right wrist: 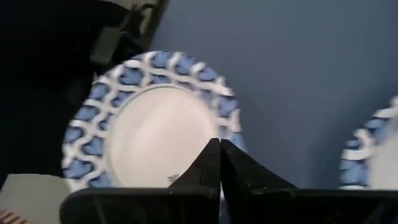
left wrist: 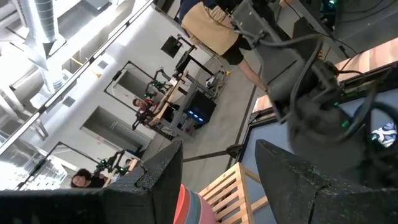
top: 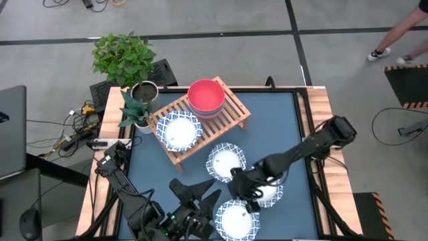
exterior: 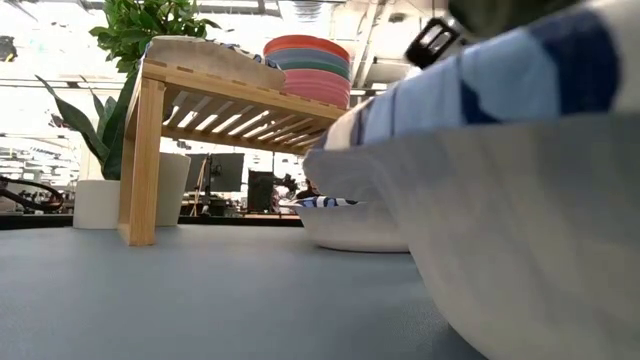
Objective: Place and stack bowls onto a shelf
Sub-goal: Adjust the white patterned bowls
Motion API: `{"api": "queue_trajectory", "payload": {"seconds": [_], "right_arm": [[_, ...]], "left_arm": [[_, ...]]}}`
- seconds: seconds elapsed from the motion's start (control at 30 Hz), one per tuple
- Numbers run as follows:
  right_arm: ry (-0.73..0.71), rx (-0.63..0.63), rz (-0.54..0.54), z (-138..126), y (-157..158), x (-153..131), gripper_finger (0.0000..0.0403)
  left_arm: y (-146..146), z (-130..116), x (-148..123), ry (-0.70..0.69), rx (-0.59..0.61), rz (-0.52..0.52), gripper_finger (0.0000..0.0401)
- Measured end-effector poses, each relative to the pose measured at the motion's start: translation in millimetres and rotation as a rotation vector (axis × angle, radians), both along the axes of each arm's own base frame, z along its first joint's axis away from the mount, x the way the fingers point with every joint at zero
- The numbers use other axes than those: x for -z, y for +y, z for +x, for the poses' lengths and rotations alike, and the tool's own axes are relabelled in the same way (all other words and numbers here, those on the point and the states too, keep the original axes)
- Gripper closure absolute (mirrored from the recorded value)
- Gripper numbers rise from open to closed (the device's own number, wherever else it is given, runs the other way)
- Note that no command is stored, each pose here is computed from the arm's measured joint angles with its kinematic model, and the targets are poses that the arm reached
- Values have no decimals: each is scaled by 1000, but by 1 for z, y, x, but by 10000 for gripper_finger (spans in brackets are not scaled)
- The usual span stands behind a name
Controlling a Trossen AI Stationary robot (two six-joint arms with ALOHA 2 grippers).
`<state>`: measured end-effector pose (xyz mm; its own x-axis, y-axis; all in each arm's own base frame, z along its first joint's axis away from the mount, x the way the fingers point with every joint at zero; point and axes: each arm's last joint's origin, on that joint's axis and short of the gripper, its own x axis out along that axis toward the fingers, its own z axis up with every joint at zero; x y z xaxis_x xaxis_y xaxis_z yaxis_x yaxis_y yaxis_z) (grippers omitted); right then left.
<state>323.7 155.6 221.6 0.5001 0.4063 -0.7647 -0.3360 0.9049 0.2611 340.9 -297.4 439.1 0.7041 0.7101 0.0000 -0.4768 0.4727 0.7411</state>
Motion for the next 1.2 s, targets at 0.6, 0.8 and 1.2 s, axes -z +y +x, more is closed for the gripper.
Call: {"api": "queue_trajectory", "payload": {"seconds": [0.6,0.8,1.2], "right_arm": [[196,-194,114,8,27,61,378],[247,-136,100,22,0,77,378],[193,5,-25,28,-28,66,378]], "left_arm": [[0,0,0,-49,-1,-48,214],[0,0,0,-39,-1,-39,214],[0,0,2,-27,-1,-27,214]]}}
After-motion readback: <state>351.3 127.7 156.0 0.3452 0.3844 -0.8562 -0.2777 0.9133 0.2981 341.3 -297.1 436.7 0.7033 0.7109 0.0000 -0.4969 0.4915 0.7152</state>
